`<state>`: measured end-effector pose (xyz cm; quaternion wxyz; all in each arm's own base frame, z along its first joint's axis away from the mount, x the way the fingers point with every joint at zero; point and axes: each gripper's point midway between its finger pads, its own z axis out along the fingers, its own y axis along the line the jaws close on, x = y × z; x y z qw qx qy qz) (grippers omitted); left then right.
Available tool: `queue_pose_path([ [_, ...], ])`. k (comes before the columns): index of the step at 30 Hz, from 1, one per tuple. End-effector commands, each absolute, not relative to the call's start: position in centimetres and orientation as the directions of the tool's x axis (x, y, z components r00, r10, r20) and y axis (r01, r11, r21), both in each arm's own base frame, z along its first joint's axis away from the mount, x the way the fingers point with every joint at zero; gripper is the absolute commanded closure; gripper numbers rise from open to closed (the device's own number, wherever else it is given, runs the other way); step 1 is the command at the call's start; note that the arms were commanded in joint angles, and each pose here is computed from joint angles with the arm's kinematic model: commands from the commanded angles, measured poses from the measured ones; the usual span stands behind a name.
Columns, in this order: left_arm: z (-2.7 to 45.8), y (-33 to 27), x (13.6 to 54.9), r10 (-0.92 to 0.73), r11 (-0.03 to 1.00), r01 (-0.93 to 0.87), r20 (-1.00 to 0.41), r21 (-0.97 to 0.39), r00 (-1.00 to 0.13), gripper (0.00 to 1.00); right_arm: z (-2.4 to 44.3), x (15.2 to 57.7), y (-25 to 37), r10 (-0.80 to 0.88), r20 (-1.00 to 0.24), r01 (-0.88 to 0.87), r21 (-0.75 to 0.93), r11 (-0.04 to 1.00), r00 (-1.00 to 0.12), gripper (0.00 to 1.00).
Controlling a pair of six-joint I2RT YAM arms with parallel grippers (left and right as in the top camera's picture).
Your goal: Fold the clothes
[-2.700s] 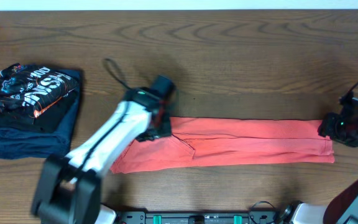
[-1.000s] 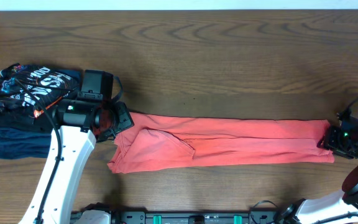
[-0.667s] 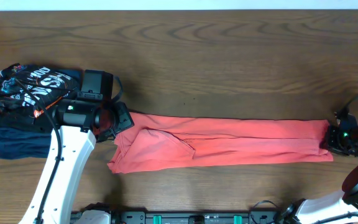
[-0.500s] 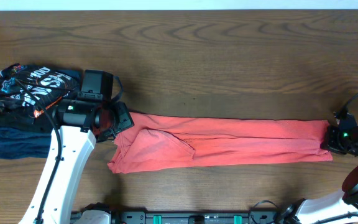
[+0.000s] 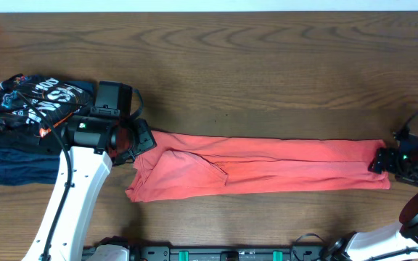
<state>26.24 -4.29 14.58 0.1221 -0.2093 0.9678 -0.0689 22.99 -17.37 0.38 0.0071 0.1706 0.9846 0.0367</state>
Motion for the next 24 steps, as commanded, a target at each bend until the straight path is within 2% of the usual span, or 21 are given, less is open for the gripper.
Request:
queue_pose_path([
  [1,14.7,-4.1,26.1,-0.42,0.904,-0.388,-0.206,-0.18,-0.884,0.43,0.5,24.1,-17.3,0.316,-0.034,0.311,0.103,0.945,-0.948,0.2],
  [7,14.7,-4.1,26.1,-0.42,0.904,-0.388,-0.207,-0.18,-0.884,0.43,-0.3,24.2,-16.4,0.295,-0.035,0.287,0.15,0.946,-0.955,0.22],
  [17,14.7,-4.1,26.0,-0.42,0.904,-0.388,-0.203,-0.178,-0.884,0.43,-2.3,23.6,-14.8,0.269,0.048,0.273,0.192,0.943,-0.962,0.28],
  [19,14.7,-4.1,26.0,-0.42,0.904,-0.388,-0.204,-0.178,-0.884,0.43,-2.3,23.5,-14.6,0.262,0.059,0.268,0.189,0.945,-0.963,0.33],
  [22,14.7,-4.1,26.0,-0.42,0.904,-0.388,-0.203,-0.178,-0.884,0.43,-2.2,23.5,-14.6,0.26,0.061,0.267,0.19,0.945,-0.964,0.45],
  [24,14.7,-4.1,26.0,-0.42,0.904,-0.388,-0.203,-0.177,-0.885,0.43,-2.1,23.5,-14.5,0.26,0.062,0.267,0.19,0.945,-0.964,0.48],
])
